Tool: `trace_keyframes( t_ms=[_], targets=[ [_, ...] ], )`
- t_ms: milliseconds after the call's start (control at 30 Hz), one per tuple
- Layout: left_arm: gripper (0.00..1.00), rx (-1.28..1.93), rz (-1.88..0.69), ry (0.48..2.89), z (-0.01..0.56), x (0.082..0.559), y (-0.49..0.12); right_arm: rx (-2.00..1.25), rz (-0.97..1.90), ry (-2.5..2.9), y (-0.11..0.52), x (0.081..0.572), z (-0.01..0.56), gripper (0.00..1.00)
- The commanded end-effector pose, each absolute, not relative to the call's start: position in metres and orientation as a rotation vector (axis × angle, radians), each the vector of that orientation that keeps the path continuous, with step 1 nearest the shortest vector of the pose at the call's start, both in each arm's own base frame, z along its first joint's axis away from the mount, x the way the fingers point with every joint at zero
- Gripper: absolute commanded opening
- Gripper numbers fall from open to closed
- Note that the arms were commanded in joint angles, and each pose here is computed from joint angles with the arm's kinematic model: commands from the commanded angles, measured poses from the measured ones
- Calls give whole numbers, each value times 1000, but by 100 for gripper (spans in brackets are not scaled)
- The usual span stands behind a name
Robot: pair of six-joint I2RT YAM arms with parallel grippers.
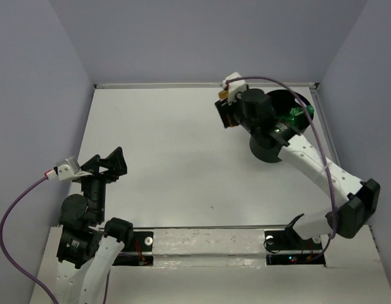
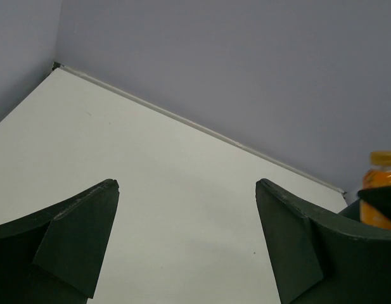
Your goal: Put the plastic bottles in the bin
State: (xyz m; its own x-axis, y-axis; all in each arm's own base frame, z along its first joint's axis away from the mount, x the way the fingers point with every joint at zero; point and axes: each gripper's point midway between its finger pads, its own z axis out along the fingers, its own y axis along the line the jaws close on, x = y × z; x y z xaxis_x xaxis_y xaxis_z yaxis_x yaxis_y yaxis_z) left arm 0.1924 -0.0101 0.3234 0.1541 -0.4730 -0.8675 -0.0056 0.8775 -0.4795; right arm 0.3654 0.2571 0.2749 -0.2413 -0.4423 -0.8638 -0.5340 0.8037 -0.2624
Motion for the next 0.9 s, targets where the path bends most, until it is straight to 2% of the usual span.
trace_keyframes(
  t_ms=[0, 167, 333, 567, 633, 667, 867],
  targets=[
    [99, -404, -371, 1327, 339, 189, -10, -183, -8, 1626, 167, 399, 379, 48],
    [99, -403, -376, 1322, 340, 187, -10, 22, -145, 1620, 91, 418, 383, 48],
    [99, -404, -378, 1317, 341, 187, -10, 93, -149, 1663, 73, 421, 360, 51],
    [99, -404, -376, 1325, 340, 188, -11, 203, -154, 1715, 51, 413, 334, 61],
    [99, -403, -374, 1329, 339, 189, -11, 221, -142, 1743, 49, 410, 326, 66],
    [99, -405, -372, 1331, 339, 189, -11, 230, -137, 1753, 49, 408, 324, 74],
    [99, -417, -361, 1338, 337, 190, -9, 257, -103, 1766, 47, 400, 329, 97]
  ],
)
